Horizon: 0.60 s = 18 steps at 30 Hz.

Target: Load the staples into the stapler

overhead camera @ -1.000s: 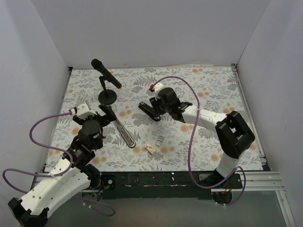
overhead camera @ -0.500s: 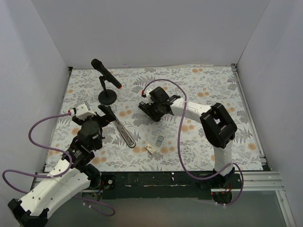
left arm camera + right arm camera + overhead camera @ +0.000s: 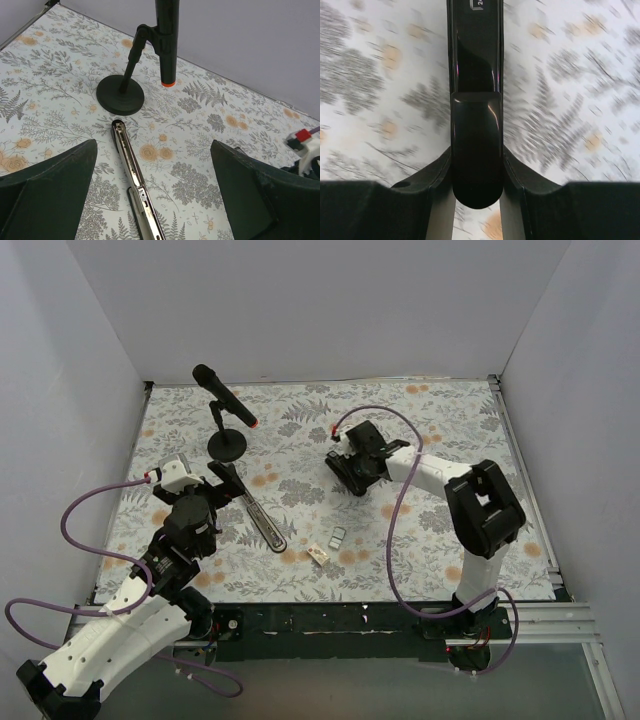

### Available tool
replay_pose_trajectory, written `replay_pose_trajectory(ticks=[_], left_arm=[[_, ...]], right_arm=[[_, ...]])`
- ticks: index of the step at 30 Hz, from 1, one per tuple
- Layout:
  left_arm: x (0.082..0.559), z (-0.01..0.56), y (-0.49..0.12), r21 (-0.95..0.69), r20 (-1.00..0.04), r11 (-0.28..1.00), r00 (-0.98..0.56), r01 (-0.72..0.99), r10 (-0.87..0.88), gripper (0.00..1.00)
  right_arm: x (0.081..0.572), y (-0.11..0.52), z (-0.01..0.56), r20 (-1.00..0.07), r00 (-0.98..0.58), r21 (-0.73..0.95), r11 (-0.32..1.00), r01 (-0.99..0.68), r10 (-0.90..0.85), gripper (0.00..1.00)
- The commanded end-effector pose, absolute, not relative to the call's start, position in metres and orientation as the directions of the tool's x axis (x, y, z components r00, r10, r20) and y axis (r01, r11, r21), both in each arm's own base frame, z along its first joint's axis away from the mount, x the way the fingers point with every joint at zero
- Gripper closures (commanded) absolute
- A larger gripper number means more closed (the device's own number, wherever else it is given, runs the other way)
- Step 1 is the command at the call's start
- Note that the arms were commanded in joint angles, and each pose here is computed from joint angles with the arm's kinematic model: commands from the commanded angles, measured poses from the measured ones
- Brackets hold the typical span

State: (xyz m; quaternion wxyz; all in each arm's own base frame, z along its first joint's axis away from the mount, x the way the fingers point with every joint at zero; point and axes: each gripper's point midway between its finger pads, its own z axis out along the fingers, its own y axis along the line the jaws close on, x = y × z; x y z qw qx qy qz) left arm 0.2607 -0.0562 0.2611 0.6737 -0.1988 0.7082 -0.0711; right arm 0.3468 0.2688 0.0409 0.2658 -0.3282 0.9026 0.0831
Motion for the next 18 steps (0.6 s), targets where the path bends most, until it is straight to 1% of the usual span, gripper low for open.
replay_pose_trajectory(ticks=[1,2,3,4,7,10,12,13,14,17,18], left_arm=[[0.26,0.259,-0.054,-0.361,-0.928,0.912,-0.019,-0.194,-0.371,0.02],[0.26,0.259,-0.054,-0.362,-0.928,0.912,-0.017,-0.195,-0.372,0.02],[0.26,0.26,-0.054,-0.365,-0.927,0.91,-0.015,-0.194,-0.375,0.02],[0.26,0.259,-0.054,-0.367,-0.926,0.91,-0.014,-0.194,-0.376,0.02],[0.26,0.259,-0.054,-0.368,-0.926,0.91,-0.017,-0.192,-0.378,0.02],[0.26,0.259,-0.054,-0.369,-0.925,0.909,-0.019,-0.195,-0.379,0.02],[0.26,0.258,-0.054,-0.368,-0.925,0.909,-0.02,-0.195,-0.379,0.02],[0.26,0.258,-0.054,-0.368,-0.925,0.909,-0.022,-0.196,-0.38,0.02],[0.26,0.258,-0.054,-0.371,-0.924,0.908,-0.02,-0.197,-0.382,0.02],[0.259,0.258,-0.053,-0.374,-0.923,0.906,-0.019,-0.197,-0.385,0.02],[0.259,0.259,-0.053,-0.375,-0.923,0.906,-0.018,-0.197,-0.385,0.02]], right_arm=[[0.37,0.195,0.071,-0.602,-0.69,-0.065,0.886,-0.459,-0.402,0.88],[0.368,0.182,0.068,-0.596,-0.703,-0.072,0.897,-0.436,-0.389,0.88],[0.369,0.167,0.074,-0.607,-0.716,-0.073,0.921,-0.382,-0.345,0.88],[0.366,0.141,0.064,-0.584,-0.75,-0.08,0.942,-0.326,-0.31,0.88],[0.365,0.094,0.063,-0.58,-0.79,-0.082,0.979,-0.187,-0.199,0.87],[0.358,0.056,0.056,-0.562,-0.82,-0.092,0.993,-0.068,-0.108,0.85],[0.354,0.044,0.051,-0.541,-0.838,-0.094,0.995,-0.026,-0.073,0.82],[0.353,0.039,0.05,-0.534,-0.844,-0.091,0.996,-0.006,-0.053,0.79],[0.352,0.037,0.049,-0.526,-0.849,-0.095,0.996,0.002,-0.049,0.68],[0.352,0.036,0.054,-0.519,-0.854,-0.103,0.995,0.014,-0.042,0.5],[0.355,0.038,0.064,-0.54,-0.841,-0.093,0.996,0.012,-0.04,0.48]])
